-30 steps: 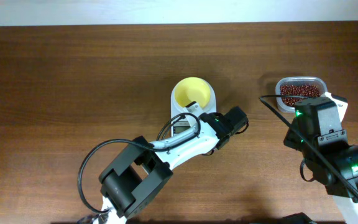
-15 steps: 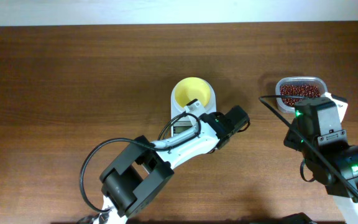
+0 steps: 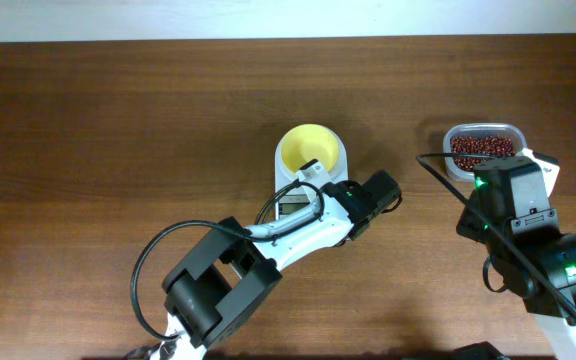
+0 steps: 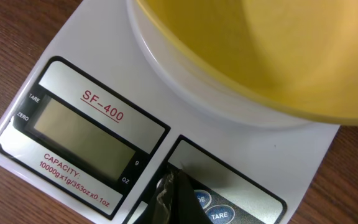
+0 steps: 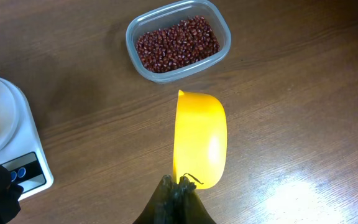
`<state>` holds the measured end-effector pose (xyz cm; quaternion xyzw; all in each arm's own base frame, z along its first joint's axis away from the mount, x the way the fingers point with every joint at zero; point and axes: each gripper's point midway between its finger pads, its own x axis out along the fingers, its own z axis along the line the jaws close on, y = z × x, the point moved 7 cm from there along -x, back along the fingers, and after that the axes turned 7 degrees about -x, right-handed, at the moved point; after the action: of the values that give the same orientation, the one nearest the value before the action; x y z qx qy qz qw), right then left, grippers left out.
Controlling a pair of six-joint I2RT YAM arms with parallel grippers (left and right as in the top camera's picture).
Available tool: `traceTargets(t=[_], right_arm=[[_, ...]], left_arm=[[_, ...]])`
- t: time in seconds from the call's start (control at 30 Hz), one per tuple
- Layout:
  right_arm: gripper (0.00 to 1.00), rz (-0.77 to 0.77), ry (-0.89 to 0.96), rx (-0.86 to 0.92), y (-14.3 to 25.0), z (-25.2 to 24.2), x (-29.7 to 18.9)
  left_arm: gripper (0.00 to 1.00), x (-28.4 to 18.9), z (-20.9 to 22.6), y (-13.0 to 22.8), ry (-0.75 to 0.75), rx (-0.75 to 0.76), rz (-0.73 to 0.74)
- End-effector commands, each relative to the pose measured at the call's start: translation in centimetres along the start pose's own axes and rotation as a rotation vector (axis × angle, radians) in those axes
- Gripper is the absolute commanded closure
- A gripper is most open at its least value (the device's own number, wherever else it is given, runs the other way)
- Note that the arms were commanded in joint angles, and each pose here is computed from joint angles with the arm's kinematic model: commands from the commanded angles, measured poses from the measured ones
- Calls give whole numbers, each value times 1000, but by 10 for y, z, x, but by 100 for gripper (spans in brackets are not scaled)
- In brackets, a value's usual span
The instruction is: Scoop item into bowl and weigh 50g on scale
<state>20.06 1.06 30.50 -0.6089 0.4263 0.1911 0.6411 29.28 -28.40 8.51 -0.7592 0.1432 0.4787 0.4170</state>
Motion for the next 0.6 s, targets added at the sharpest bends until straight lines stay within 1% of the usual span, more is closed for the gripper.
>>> traceTargets(t=[0.0,0.57], right_arm=[[96,-15,-7,8,-3,0,-5],[96,-15,-7,8,-3,0,-5]], left_arm=[[100,10,5,6,-29,10,-21],[100,20,7,12,-46,20,-17]])
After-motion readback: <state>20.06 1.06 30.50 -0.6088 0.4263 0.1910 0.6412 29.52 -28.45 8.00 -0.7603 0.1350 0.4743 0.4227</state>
